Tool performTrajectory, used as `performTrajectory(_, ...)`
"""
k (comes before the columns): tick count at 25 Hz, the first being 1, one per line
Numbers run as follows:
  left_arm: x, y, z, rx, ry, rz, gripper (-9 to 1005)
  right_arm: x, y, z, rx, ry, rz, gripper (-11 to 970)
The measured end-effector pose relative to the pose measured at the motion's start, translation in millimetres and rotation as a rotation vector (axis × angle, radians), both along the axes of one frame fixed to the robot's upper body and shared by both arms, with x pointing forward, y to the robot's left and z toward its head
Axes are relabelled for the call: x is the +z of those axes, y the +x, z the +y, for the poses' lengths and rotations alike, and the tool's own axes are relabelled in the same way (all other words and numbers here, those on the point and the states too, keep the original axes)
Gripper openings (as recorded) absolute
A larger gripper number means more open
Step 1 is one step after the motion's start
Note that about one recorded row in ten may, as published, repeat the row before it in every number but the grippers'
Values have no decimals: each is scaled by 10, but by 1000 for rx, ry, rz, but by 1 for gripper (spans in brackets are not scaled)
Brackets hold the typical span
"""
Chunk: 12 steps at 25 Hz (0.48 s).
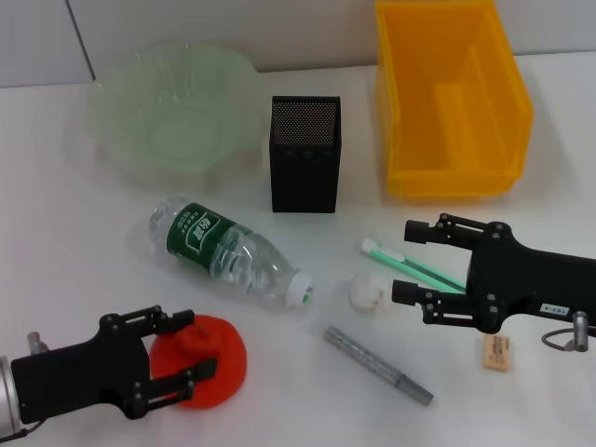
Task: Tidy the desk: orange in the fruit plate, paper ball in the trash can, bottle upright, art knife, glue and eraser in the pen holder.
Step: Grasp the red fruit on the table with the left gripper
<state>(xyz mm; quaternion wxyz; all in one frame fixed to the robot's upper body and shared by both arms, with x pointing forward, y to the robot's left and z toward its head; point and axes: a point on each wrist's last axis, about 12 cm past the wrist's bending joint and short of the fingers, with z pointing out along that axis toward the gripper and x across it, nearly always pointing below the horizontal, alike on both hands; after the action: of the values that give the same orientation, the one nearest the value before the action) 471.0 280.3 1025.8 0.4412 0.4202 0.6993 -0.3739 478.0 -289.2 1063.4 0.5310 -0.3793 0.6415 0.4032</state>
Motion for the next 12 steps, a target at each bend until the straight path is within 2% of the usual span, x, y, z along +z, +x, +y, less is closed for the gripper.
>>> performTrajectory(5, -23, -3, -8, -1, 17, -20, 728, 2, -1, 0, 0, 1, -1, 773)
performTrajectory(12, 14, 11, -11, -5, -1, -32, 414, 6, -7, -23, -13, 8, -2, 774)
